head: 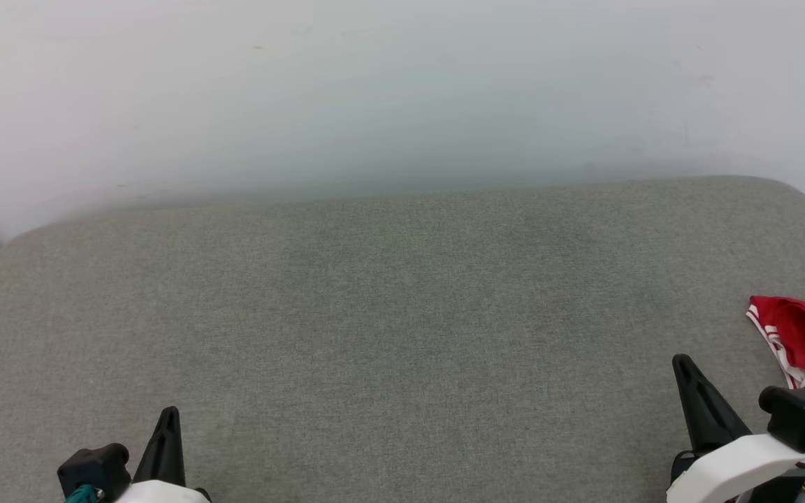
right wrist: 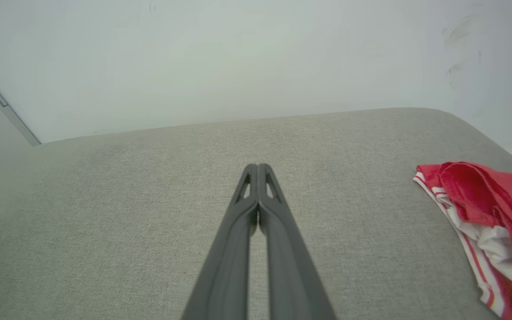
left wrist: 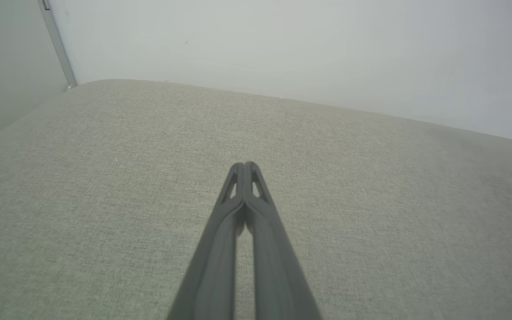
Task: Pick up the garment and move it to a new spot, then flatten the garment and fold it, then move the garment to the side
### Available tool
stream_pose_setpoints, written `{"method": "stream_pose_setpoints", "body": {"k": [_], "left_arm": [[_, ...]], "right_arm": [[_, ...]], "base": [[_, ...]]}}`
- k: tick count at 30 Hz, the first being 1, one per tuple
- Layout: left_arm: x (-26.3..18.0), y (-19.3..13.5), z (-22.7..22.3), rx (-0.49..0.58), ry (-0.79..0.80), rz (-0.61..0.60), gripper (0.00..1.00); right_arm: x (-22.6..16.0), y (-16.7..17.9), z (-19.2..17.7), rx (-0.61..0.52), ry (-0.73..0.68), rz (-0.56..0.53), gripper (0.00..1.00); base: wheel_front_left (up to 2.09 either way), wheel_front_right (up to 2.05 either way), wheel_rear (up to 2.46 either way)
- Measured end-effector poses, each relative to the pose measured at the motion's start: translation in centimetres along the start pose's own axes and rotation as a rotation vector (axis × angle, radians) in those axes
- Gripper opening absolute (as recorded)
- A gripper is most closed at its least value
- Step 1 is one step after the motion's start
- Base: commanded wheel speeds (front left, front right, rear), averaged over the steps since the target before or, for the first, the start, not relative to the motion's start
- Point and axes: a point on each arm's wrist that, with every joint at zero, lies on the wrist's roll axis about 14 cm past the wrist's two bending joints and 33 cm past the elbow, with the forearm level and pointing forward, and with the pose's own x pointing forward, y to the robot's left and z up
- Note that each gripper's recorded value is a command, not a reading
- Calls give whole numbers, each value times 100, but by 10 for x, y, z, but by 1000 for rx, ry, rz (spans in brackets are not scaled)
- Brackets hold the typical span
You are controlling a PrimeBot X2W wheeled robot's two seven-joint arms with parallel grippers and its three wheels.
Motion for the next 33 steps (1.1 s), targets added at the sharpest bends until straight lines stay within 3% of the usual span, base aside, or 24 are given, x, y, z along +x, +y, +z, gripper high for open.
{"method": "stream_pose_setpoints", "body": {"k": [33], "left_arm": [[16,-1,-3,-555,78,31,0]], "right_arm": [[15,-5,-6,570,-16,-4,0]], "base": [[0,0,0]]}}
